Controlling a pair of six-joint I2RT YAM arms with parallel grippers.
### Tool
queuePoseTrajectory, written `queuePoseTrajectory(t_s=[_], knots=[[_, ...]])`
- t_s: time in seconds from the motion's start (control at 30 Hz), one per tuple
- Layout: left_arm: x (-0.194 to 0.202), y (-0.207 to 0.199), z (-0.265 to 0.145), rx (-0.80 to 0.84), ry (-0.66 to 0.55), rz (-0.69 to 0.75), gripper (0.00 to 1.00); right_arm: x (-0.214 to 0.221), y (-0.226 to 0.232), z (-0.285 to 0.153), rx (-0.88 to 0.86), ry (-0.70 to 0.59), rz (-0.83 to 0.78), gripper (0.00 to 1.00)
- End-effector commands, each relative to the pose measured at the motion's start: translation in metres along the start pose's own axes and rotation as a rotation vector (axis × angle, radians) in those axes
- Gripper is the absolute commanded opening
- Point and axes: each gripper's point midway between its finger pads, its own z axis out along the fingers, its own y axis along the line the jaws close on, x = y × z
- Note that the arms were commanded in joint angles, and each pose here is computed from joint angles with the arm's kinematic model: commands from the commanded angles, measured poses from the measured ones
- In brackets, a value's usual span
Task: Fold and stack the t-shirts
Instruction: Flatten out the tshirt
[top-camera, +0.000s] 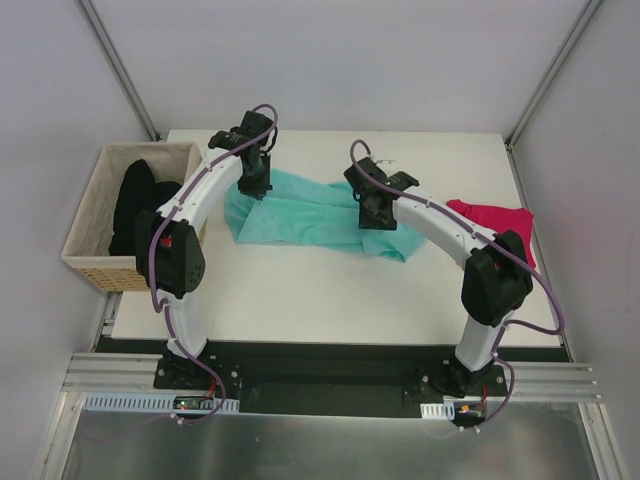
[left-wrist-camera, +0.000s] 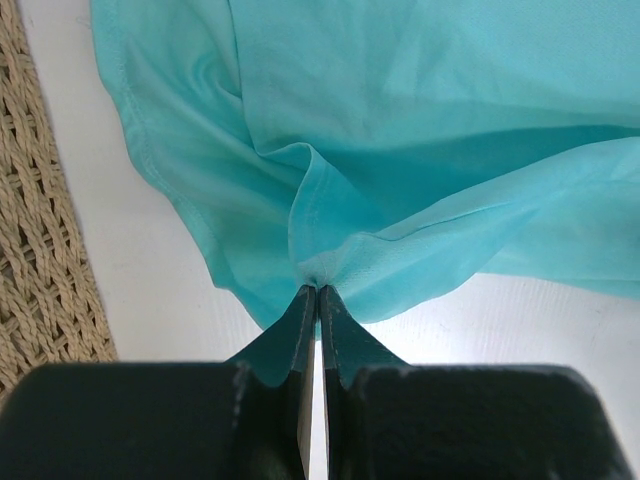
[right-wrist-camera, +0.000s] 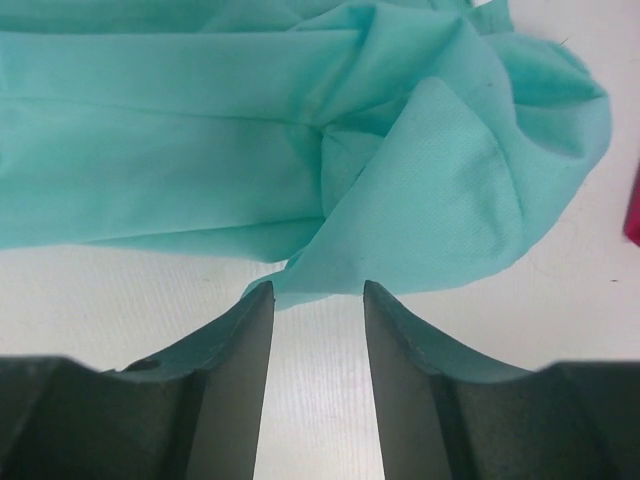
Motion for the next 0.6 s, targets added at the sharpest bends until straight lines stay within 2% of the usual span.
queuePoseTrajectory(t_s=[0.0,0.1,0.27,0.57], knots=[[-0.004,0.0,-0.025,0.011,-0.06,-0.003,0.0,-0.018,-0.035,-0.009,0.114,-0.051,0.011,0.45],[-0.003,0.002,-0.028,0.008,-0.066,-0.004,0.0,-0.021,-0.071,-0.007,0.202,-0.052,0.07,0.45],[-0.003,-0.001,-0.029,0.023,-0.066,0.002,0.0,-0.036,-0.104,-0.013,0.206,-0.084,0.158,0.45],[-0.001,-0.001,-0.027,0.023,-0.063,-0.005,0.0,-0.023,-0.064,-0.016,0.128,-0.056,0.086,0.44]])
